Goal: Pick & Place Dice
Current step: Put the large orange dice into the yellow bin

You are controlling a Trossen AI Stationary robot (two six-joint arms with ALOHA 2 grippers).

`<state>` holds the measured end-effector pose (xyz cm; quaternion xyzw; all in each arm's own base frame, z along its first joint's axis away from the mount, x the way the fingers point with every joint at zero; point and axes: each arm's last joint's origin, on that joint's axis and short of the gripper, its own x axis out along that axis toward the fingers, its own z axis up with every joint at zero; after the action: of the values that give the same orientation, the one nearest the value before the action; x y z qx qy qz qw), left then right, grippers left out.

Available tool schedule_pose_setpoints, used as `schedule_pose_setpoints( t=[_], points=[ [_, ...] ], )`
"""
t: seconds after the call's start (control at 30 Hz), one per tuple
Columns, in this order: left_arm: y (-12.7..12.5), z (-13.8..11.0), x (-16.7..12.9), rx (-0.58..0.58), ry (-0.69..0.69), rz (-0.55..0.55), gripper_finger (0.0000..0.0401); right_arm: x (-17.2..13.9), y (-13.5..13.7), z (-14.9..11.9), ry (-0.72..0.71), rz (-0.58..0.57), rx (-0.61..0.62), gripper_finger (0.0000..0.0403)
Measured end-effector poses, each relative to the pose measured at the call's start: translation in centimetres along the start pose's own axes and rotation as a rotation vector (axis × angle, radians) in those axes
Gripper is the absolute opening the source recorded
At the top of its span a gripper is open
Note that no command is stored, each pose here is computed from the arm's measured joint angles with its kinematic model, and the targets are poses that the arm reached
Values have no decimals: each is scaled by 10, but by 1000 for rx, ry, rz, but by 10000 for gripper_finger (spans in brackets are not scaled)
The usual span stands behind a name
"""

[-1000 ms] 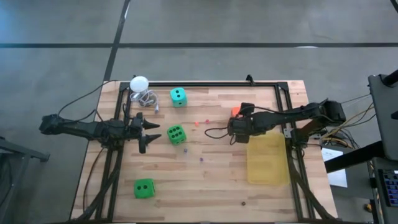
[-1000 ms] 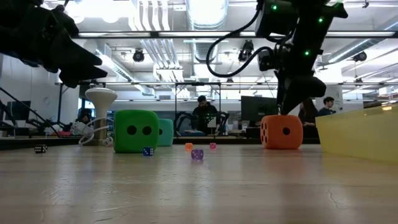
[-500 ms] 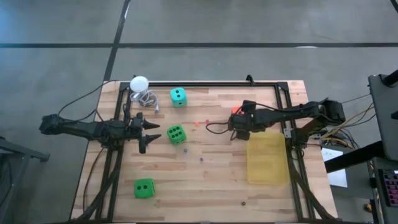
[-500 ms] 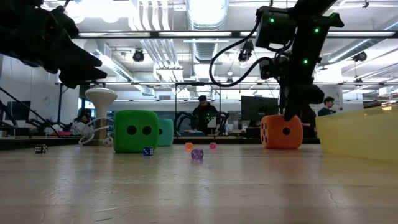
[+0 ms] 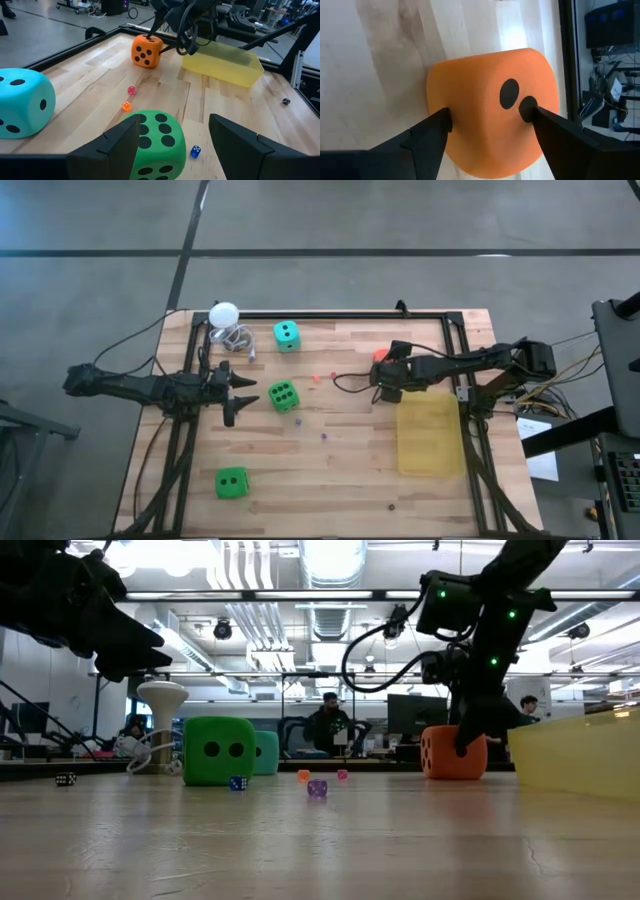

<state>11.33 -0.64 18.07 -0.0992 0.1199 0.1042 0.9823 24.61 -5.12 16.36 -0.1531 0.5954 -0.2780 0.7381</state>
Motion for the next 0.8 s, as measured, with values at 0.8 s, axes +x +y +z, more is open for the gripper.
schedule_pose_setpoints(
  t=[0.8],
  points=[
    [0, 0, 0, -1, -2, 0, 242, 2, 1, -1, -1, 49, 34, 112]
  ],
)
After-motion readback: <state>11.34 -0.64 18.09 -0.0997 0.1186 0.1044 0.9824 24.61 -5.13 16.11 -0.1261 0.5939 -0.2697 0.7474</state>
